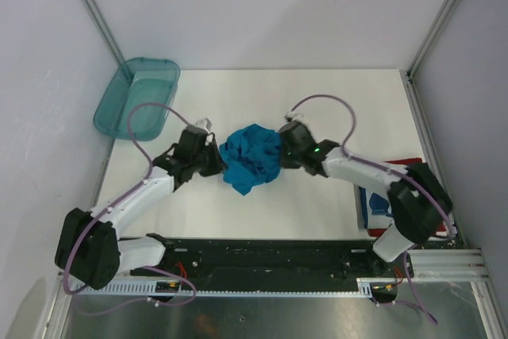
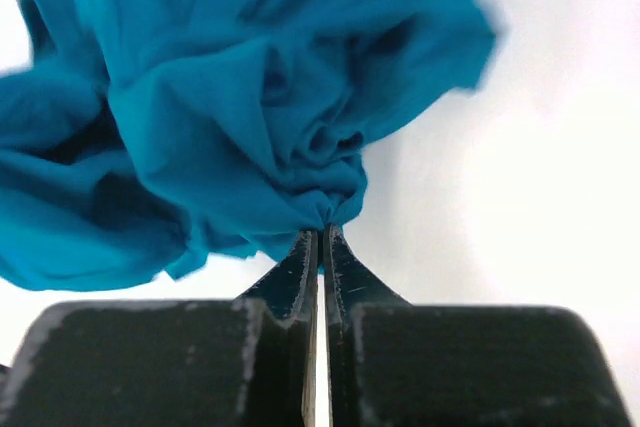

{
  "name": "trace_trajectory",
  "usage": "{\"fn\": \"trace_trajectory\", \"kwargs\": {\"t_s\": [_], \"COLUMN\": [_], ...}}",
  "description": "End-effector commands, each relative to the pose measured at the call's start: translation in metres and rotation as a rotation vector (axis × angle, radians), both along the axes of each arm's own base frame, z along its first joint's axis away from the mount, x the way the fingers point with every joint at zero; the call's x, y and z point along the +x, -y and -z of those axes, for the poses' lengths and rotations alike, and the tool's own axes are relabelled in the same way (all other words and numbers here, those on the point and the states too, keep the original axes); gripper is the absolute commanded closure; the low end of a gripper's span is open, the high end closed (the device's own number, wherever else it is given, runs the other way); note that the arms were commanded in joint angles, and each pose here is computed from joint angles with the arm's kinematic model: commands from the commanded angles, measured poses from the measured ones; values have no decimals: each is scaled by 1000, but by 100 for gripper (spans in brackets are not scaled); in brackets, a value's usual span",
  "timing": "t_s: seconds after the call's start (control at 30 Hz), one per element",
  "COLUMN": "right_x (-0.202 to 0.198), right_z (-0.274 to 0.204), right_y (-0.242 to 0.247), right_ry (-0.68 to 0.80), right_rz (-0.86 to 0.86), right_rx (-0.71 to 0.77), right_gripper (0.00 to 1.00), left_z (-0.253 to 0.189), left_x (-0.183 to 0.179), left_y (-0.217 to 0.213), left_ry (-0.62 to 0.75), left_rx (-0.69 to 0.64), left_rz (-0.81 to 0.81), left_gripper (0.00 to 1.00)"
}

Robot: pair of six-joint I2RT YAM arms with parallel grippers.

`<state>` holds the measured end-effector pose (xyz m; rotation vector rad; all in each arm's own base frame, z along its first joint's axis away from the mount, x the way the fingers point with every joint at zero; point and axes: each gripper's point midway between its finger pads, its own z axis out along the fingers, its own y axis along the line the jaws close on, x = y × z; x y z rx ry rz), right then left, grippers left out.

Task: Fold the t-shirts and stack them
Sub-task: Flatten out the tshirt

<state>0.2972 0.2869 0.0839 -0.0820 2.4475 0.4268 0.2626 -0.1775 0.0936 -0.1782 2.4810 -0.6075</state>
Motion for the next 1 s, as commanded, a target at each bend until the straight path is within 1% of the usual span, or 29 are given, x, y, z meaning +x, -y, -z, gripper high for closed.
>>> {"fn": "trace_trajectory", "kwargs": {"t_s": [0.0, 0.13, 0.3, 0.43, 0.6, 0.7, 0.8, 0.87, 0.97], "right_x": [36, 49, 46, 44, 50, 68, 94, 113, 127], "right_z": [-91, -151, -207, -229, -245, -254, -268, -283, -326], "right_y": [55, 110, 152, 168, 169, 166, 167, 170, 175], "right_ry": [165, 275, 395, 446, 489, 528, 586, 626, 703], "right_rz": [143, 256, 335, 366, 366, 369, 389, 400, 410], "right_rx": [129, 213, 288, 322, 360, 374, 384, 392, 399], "right_gripper": [100, 100, 100, 100, 100, 100, 100, 100, 100], "left_z": [-79, -140, -202, -227, -236, -240, -254, -278, -327], "left_x": [42, 62, 66, 64, 71, 90, 121, 144, 169], "left_y": [-29, -59, -85, -93, -96, -93, -83, -78, -67], "left_ry": [220, 365, 518, 579, 589, 583, 616, 651, 724], "left_rx": [20, 43, 63, 56, 49, 36, 3, -30, -108], "left_rz": [-93, -186, -281, -319, -356, -376, -374, -370, -337], "left_gripper": [100, 100, 100, 100, 100, 100, 100, 100, 100]}}
